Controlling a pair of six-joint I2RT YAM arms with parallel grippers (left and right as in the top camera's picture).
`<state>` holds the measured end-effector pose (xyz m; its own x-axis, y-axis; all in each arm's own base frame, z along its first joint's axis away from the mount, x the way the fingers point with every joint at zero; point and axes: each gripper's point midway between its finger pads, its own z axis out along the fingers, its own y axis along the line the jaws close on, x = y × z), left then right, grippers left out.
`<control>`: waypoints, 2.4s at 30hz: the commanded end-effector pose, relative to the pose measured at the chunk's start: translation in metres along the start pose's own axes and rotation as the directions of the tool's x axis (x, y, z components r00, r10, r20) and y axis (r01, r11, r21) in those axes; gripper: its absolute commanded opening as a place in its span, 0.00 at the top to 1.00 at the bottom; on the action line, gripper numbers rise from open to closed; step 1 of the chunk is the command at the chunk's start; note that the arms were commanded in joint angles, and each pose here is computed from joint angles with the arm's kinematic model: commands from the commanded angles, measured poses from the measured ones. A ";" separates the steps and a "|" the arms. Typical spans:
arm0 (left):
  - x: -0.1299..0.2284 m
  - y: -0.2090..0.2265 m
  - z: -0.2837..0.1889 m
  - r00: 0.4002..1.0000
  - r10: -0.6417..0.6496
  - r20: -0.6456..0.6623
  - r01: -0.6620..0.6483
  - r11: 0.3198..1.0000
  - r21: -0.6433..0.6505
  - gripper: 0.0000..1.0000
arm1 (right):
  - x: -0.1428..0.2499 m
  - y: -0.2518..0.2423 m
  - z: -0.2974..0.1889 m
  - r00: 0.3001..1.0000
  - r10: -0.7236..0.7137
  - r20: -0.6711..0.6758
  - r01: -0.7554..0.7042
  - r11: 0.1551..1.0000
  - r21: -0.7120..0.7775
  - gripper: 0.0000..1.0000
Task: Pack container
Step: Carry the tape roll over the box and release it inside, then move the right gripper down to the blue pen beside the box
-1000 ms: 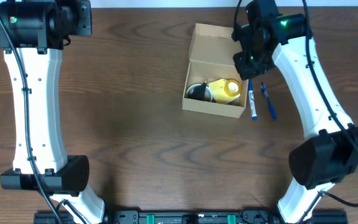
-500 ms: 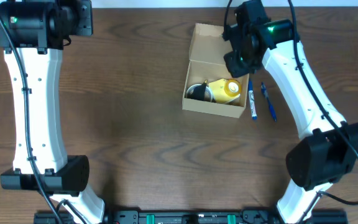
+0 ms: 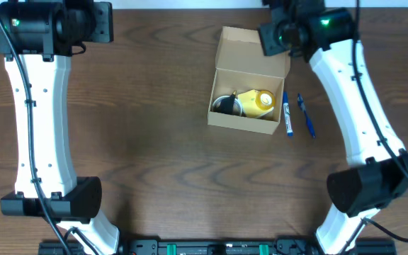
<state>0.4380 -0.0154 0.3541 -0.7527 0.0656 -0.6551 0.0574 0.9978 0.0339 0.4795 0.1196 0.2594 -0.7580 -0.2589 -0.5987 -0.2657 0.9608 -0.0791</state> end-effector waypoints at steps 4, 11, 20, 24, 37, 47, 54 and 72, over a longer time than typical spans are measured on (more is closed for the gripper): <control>0.000 -0.019 -0.008 1.000 0.005 0.005 -0.005 0.995 0.096 0.44 | -0.004 -0.023 -0.018 0.999 0.041 0.017 -0.042 0.998 0.051 0.43; -0.001 -0.038 -0.009 0.999 0.052 0.014 -0.053 0.991 0.120 0.42 | 0.009 -0.029 -0.019 0.998 0.045 -0.033 -0.042 0.996 0.073 0.36; -0.005 -0.043 0.007 0.995 0.095 0.015 -0.096 0.992 0.084 0.41 | 0.018 -0.055 -0.020 0.995 0.077 -0.062 -0.068 0.988 0.139 0.34; 0.005 -0.047 0.043 0.992 0.105 -0.067 -0.099 0.991 0.094 0.41 | 0.040 -0.066 -0.022 0.985 0.098 -0.142 -0.076 0.985 0.152 0.32; -0.010 -0.049 0.055 0.989 0.147 -0.010 -0.145 0.985 0.088 0.41 | 0.118 -0.075 0.040 0.923 0.172 -0.344 -0.145 0.984 0.104 0.34; -0.007 -0.049 0.055 0.989 0.147 -0.021 -0.144 0.985 0.090 0.42 | 0.172 -0.066 0.064 0.870 0.168 -0.463 -0.139 0.986 0.097 0.37; -0.004 -0.049 0.054 0.989 0.148 -0.032 -0.144 0.985 0.090 0.42 | 0.168 -0.077 0.069 0.878 0.211 -0.430 -0.171 0.977 0.131 0.39; -0.016 -0.027 0.055 0.990 0.144 -0.002 -0.144 0.989 -0.038 0.41 | 0.232 -0.079 0.103 0.832 0.265 -0.488 -0.247 0.964 0.102 0.41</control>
<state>0.4874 -0.0465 0.3114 -0.7546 0.1927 -0.6273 0.1411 0.9812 0.1318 0.3924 -0.0147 0.0535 -0.9889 0.0089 -0.1486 0.0140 0.9993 -0.0336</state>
